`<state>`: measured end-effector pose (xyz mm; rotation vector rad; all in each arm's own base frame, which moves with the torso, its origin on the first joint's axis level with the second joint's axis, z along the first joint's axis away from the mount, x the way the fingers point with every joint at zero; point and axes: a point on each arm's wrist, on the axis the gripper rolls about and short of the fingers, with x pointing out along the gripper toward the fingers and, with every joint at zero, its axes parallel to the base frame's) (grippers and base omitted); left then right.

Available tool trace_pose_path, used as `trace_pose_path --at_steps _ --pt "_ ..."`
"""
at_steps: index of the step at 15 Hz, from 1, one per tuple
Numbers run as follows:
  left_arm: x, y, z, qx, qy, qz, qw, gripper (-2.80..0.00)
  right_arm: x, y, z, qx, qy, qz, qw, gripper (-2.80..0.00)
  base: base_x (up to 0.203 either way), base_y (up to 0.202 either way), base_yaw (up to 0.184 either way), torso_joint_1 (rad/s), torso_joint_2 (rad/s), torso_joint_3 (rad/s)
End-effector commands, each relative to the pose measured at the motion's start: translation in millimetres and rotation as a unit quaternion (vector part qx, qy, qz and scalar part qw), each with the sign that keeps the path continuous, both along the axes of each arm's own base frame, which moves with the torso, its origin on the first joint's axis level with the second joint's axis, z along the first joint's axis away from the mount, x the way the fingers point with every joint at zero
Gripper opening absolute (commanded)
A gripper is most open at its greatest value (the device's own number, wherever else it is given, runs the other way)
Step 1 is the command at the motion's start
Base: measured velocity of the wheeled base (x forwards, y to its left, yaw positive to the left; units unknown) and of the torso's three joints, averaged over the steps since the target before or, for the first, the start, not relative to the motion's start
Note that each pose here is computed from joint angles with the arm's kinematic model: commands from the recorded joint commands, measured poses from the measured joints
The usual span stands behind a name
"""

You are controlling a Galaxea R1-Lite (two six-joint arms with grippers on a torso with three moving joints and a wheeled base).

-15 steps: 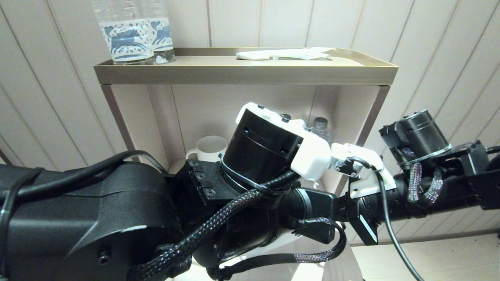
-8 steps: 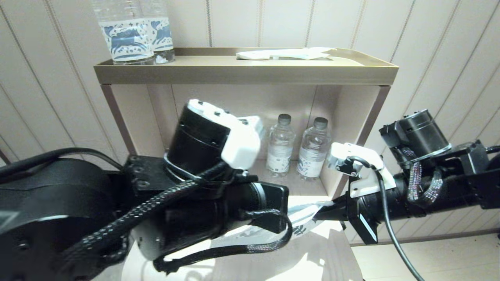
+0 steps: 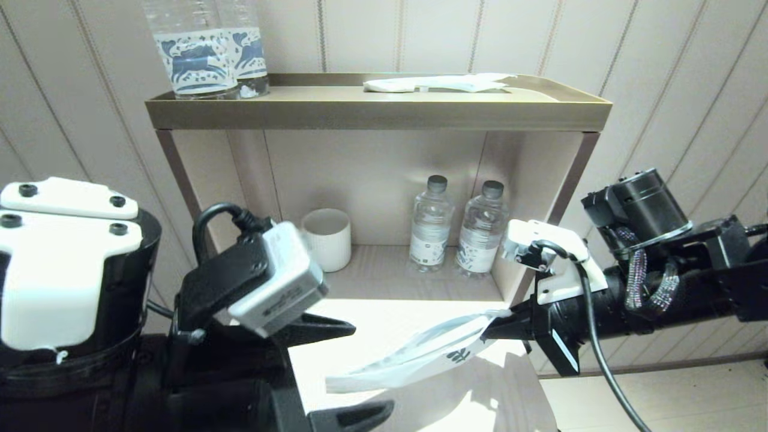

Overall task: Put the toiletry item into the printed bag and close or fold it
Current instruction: Hand it to the other hand

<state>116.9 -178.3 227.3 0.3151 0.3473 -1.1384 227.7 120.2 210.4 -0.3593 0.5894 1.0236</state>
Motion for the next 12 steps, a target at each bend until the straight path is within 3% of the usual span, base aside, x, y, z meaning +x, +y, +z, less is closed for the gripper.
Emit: trace_pose_path --at_steps 1,2,5,8,12 --pt "1 10 -12 0.042 -0.049 -0.076 0.995 0.0 1 0 -2 -0.001 0.003 0.002 1.0 -2.8 0.0 0.0 0.0 0.0 0.0 0.0" --pt "5 10 -19 0.067 -0.057 -0.104 0.9907 0.0 1 0 -2 -0.001 0.003 0.002 1.0 -2.8 0.0 0.0 0.0 0.0 0.0 0.0" --pt "13 5 -31 0.091 -0.044 -0.118 0.9879 0.0 1 1 -2 -0.002 0.004 0.002 1.0 -2.8 0.0 0.0 0.0 0.0 0.0 0.0" --pt "35 -1 -42 0.09 -0.045 -0.124 0.9872 0.0 0 1 -4 -0.003 0.007 0.004 1.0 -2.8 0.0 0.0 0.0 0.0 0.0 0.0" --pt "69 -5 -52 0.077 -0.047 -0.096 0.9913 0.0 3 3 -7 -0.006 0.013 0.004 1.0 -2.8 0.0 0.0 0.0 0.0 0.0 0.0"
